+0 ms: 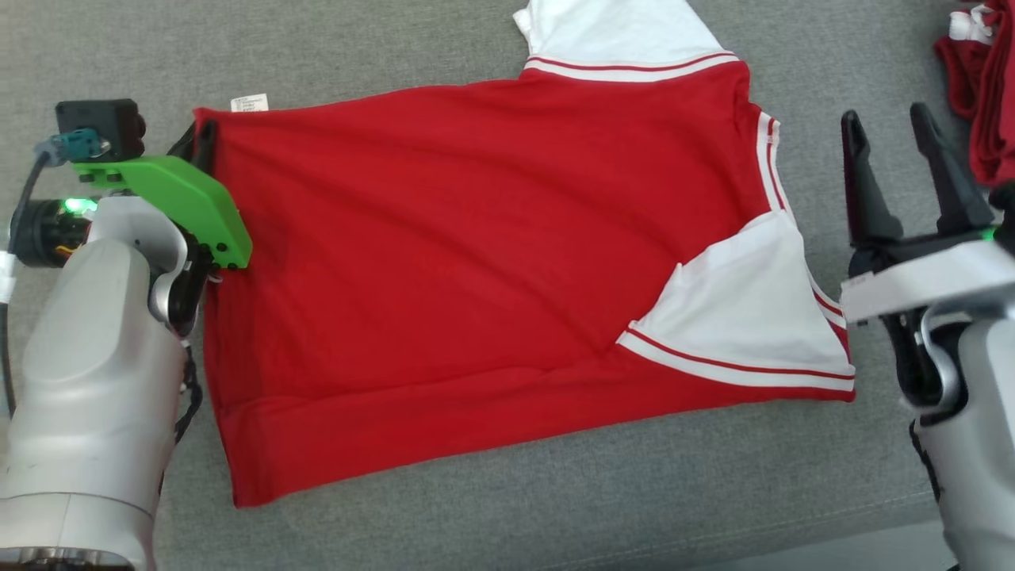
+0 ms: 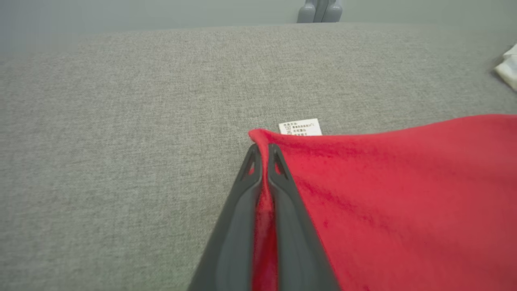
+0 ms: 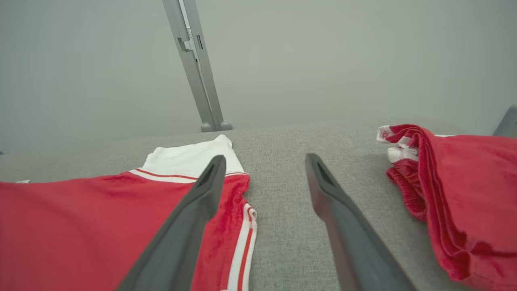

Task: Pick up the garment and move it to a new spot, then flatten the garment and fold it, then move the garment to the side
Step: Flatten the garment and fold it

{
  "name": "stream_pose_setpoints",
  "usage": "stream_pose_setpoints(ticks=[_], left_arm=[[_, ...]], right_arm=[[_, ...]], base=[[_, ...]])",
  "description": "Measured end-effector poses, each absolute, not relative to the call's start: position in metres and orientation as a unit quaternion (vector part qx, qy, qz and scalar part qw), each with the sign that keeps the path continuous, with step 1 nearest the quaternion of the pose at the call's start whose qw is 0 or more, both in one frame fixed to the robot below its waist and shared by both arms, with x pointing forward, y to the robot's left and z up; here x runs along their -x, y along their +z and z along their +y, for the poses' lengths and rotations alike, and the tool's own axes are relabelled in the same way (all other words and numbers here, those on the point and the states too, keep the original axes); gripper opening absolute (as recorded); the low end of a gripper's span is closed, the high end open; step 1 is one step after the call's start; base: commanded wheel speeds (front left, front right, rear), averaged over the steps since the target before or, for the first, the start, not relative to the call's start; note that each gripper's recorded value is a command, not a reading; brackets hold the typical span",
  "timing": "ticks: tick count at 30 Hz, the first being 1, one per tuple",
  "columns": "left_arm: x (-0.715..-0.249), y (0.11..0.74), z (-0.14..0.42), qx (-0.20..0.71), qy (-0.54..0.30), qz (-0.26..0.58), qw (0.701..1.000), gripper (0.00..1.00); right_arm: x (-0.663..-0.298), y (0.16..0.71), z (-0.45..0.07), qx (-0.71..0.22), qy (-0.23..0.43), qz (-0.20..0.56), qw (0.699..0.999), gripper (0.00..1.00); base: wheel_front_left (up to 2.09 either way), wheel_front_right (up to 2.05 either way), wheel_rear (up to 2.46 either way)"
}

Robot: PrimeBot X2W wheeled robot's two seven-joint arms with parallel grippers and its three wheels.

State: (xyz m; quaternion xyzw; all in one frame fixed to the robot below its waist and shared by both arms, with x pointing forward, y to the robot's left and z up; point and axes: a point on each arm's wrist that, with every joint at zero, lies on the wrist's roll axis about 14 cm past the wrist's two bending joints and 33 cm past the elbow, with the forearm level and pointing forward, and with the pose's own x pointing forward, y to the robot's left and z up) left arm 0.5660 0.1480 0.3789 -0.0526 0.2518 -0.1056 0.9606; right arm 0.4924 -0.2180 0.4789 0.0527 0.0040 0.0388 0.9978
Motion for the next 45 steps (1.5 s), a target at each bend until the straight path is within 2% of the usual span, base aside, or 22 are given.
stream_pose_setpoints(ticks=[6,15,22,28,29,30,31,32,36,45], left_arm=[[-0.574,0.392,0.138,0.062,-0.114,0.223,0.966,0.0],[-0.583,0.381,0.133,0.073,-0.118,0.21,0.968,0.0],[-0.585,0.362,0.141,0.073,-0.11,0.215,0.968,0.0],[-0.585,0.353,0.152,0.078,-0.098,0.214,0.969,0.0],[-0.585,0.352,0.153,0.078,-0.097,0.215,0.969,0.0],[-0.585,0.352,0.153,0.079,-0.097,0.214,0.969,0.0],[-0.585,0.351,0.154,0.079,-0.096,0.214,0.969,0.0],[-0.585,0.351,0.154,0.08,-0.096,0.214,0.969,0.0],[-0.585,0.353,0.155,0.08,-0.097,0.211,0.969,0.0],[-0.59,0.384,0.166,0.062,-0.099,0.154,0.981,0.0]], right_arm=[[-0.547,0.473,-0.206,-0.053,0.07,0.029,0.996,1.0],[-0.628,0.441,-0.168,-0.043,0.119,0.106,0.986,1.0],[-0.667,0.404,-0.143,-0.023,0.139,0.186,0.972,1.0],[-0.679,0.374,-0.126,-0.013,0.151,0.251,0.956,1.0],[-0.68,0.371,-0.122,-0.014,0.154,0.258,0.954,0.57],[-0.681,0.37,-0.121,-0.015,0.156,0.262,0.952,0.43],[-0.682,0.37,-0.119,-0.013,0.158,0.264,0.951,0.03],[-0.683,0.371,-0.118,-0.011,0.161,0.26,0.952,0.0],[-0.683,0.382,-0.12,-0.009,0.164,0.235,0.958,0.0],[-0.676,0.449,-0.145,-0.028,0.159,0.081,0.984,0.0]], base=[[0.0,0.0,0.0],[0.0,0.0,0.0],[0.0,0.0,0.0],[0.0,0.0,0.0],[0.0,0.0,0.0],[0.0,0.0,0.0],[0.0,0.0,0.0],[0.0,0.0,0.0],[0.0,0.0,0.0],[0.0,0.0,0.0]])
